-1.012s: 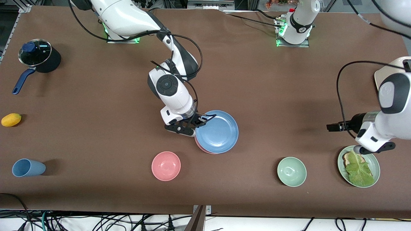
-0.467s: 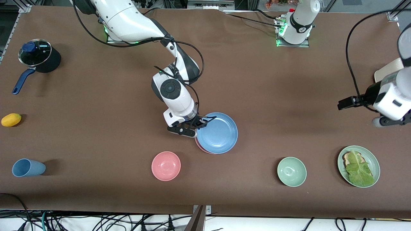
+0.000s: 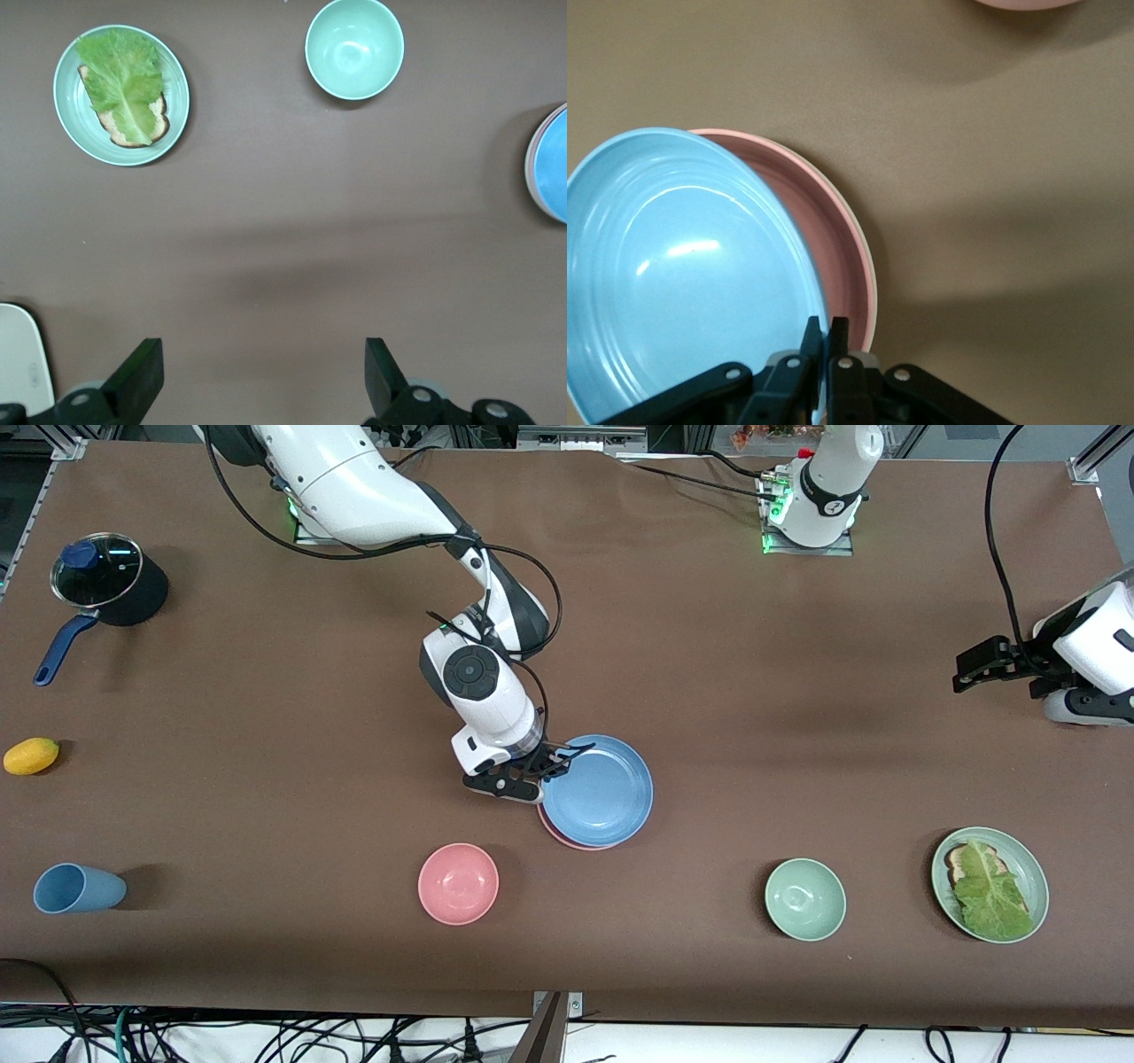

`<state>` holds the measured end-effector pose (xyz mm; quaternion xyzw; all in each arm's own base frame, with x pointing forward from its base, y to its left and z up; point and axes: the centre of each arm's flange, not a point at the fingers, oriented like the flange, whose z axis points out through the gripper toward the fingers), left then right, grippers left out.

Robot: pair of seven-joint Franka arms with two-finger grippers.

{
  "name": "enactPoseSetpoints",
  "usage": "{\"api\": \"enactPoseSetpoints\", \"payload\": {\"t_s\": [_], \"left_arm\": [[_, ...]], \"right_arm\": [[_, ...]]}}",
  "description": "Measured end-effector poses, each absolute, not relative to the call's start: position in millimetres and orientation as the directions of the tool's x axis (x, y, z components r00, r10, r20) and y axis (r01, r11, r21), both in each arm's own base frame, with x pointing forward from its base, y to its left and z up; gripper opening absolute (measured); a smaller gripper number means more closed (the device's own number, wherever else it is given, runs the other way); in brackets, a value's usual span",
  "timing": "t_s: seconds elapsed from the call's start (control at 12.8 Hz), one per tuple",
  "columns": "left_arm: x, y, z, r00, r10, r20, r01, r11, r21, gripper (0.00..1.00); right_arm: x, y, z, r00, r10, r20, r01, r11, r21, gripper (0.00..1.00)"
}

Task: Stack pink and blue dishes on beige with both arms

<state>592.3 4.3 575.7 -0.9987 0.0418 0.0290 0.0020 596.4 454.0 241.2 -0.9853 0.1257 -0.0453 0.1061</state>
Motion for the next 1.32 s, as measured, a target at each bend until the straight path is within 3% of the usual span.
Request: {"api": "enactPoseSetpoints", "payload": {"t_s": [0.23, 0.78, 0.86, 1.32], "left_arm": [[593, 3, 570, 0.994, -0.089, -0.057, -0.089, -0.996, -0.003, 1.0], [584, 13, 582, 0.997, -0.07, -0.021, -0.07, -0.997, -0.013, 1.0], [582, 13, 583, 0.997, -0.071, -0.02, -0.071, -0.997, -0.013, 1.0], [581, 11, 582, 0.997, -0.078, -0.023, -0.079, -0.997, -0.013, 1.0]], "right_arm": [[598, 453, 242, 0.964, -0.257, 0.069, -0.236, -0.945, -0.225, 0.17], [620, 425, 294, 0.956, -0.278, 0.098, -0.256, -0.947, -0.197, 0.96], [628, 408, 309, 0.957, -0.271, 0.102, -0.251, -0.953, -0.17, 1.0], [672, 268, 406, 0.989, -0.144, 0.038, -0.142, -0.988, -0.053, 1.0]]}}
